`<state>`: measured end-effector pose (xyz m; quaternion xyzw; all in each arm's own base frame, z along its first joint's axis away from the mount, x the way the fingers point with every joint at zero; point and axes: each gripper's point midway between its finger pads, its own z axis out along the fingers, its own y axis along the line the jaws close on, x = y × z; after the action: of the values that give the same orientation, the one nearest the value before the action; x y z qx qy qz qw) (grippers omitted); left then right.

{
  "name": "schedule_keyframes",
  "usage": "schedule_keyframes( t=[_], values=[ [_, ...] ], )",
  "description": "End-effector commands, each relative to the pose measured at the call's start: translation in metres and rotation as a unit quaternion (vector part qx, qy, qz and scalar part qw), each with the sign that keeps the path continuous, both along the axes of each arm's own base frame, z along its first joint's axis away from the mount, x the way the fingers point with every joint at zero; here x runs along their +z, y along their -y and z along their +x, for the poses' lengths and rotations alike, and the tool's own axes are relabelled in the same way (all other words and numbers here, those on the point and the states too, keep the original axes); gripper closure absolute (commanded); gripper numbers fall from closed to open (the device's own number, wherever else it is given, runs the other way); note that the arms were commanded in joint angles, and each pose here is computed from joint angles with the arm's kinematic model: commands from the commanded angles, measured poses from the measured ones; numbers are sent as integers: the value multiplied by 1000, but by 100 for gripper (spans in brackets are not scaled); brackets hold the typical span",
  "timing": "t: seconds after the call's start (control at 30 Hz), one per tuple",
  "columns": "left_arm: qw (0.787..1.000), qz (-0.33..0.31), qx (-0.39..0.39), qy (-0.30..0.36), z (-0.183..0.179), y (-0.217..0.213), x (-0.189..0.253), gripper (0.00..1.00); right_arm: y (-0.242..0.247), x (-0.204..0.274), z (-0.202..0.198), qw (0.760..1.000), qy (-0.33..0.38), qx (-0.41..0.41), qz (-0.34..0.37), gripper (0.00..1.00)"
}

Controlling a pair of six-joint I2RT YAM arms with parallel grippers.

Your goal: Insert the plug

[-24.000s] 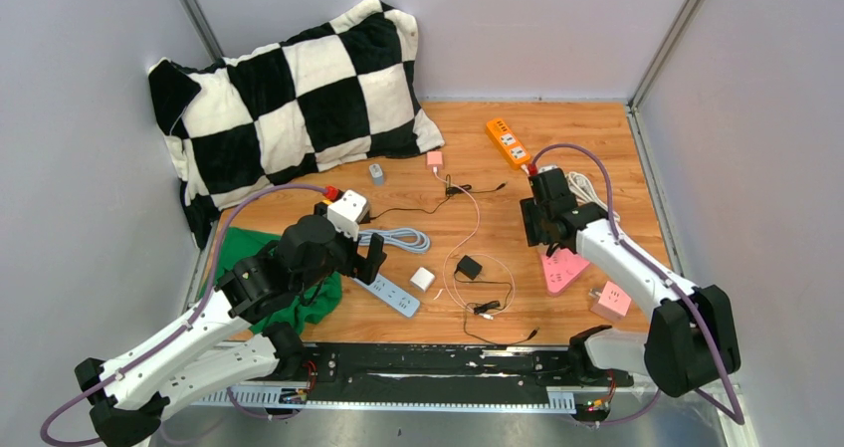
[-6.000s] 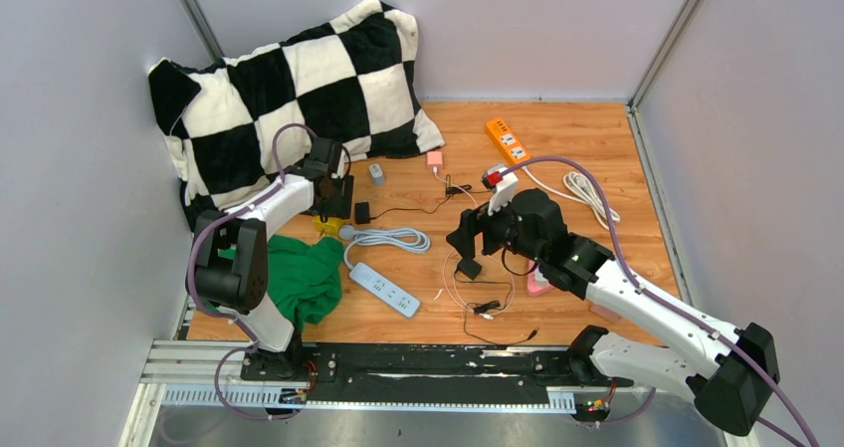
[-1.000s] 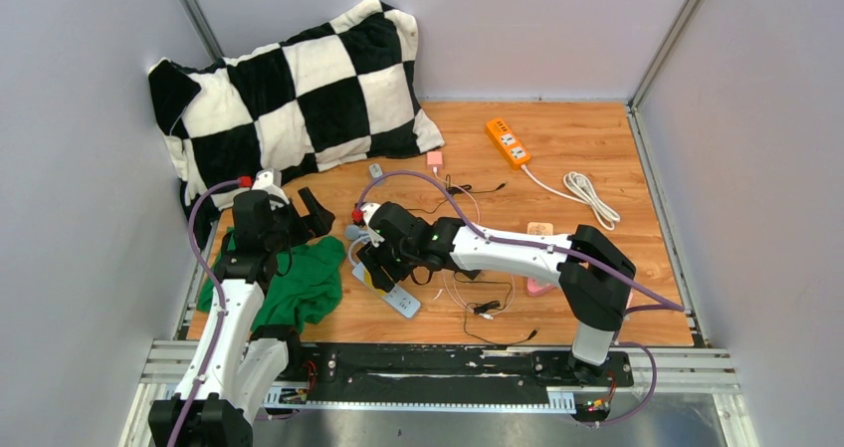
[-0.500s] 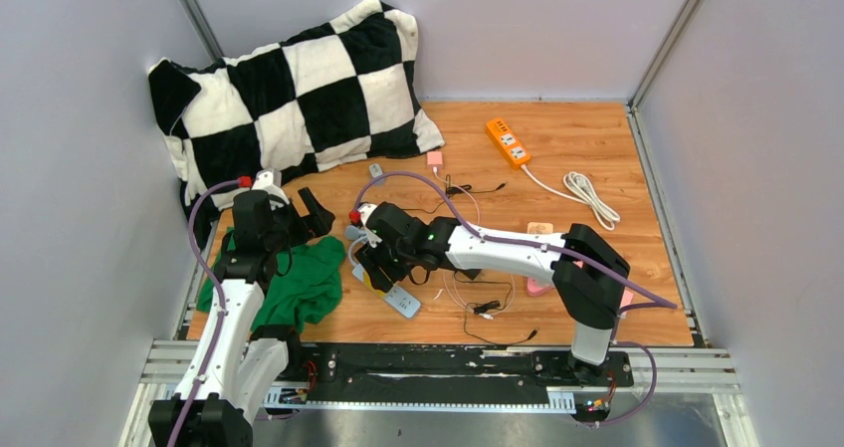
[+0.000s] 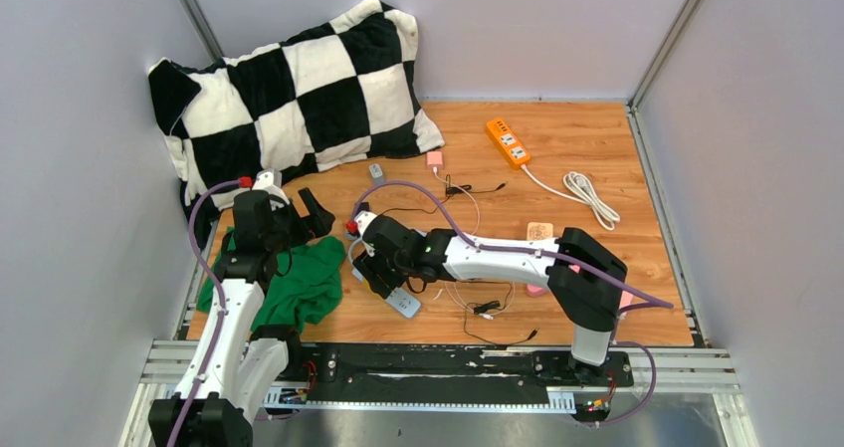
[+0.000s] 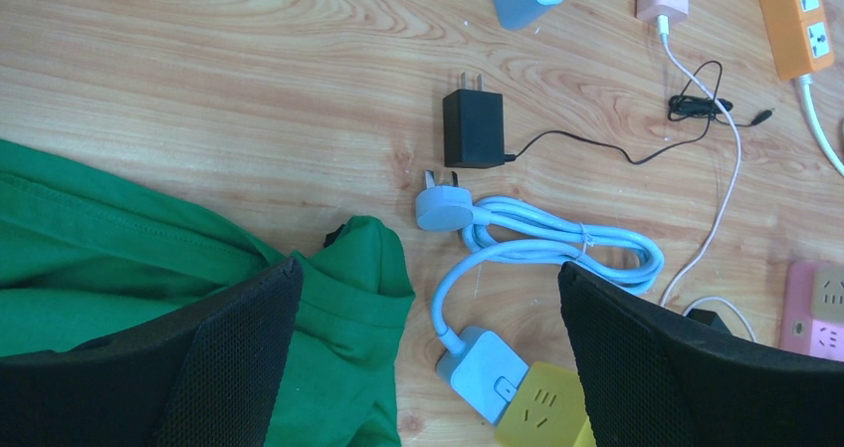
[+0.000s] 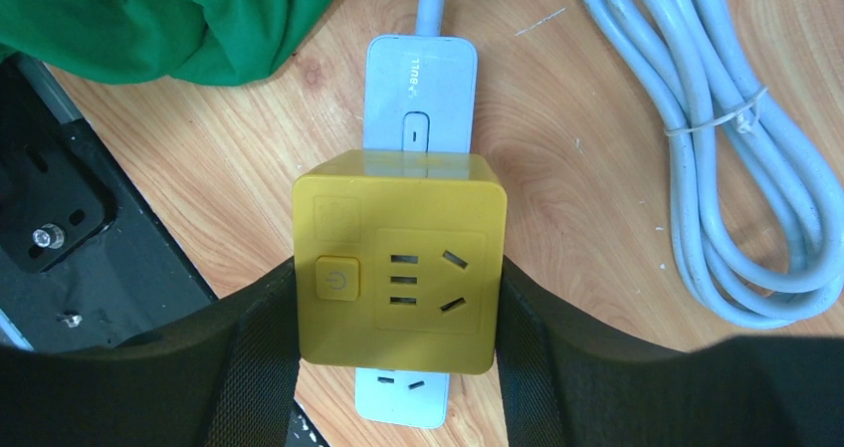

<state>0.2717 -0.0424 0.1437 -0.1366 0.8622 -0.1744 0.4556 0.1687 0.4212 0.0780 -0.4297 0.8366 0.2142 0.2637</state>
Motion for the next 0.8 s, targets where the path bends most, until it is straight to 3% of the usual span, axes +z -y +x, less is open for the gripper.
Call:
schedule_keyframes(
  t=[0.0, 0.17, 0.23, 0.3, 0.4, 0.47, 0.63, 0.77],
  values=[
    [1000, 8, 4, 1, 2, -4, 4, 0, 75, -88, -27, 983, -44, -5, -176, 100],
    [1000, 11, 6, 0, 2, -6, 4, 0, 66, -77, -22, 986, -35, -6, -162, 100],
    [1000, 12, 5, 2, 2, -5, 5, 0, 58, -62, -15, 989, -20, -15, -144, 92],
    [1000, 10, 4, 8, 3, -5, 8, 0, 47, -40, -8, 993, -7, -25, -119, 76],
    [1000, 14, -4, 10, 3, -4, 13, 2, 28, 0, 2, 997, 9, -31, -66, 43],
    [1000, 18, -12, 10, 3, -3, 15, 2, 20, 25, 6, 999, 14, -32, -34, 30],
    [999, 15, -35, 17, 1, 4, 18, 4, 26, 63, 15, 999, 13, -43, 17, 20],
    [998, 14, -50, 29, -1, 8, 23, 6, 59, 72, 26, 997, 16, -73, 26, 18]
  ],
)
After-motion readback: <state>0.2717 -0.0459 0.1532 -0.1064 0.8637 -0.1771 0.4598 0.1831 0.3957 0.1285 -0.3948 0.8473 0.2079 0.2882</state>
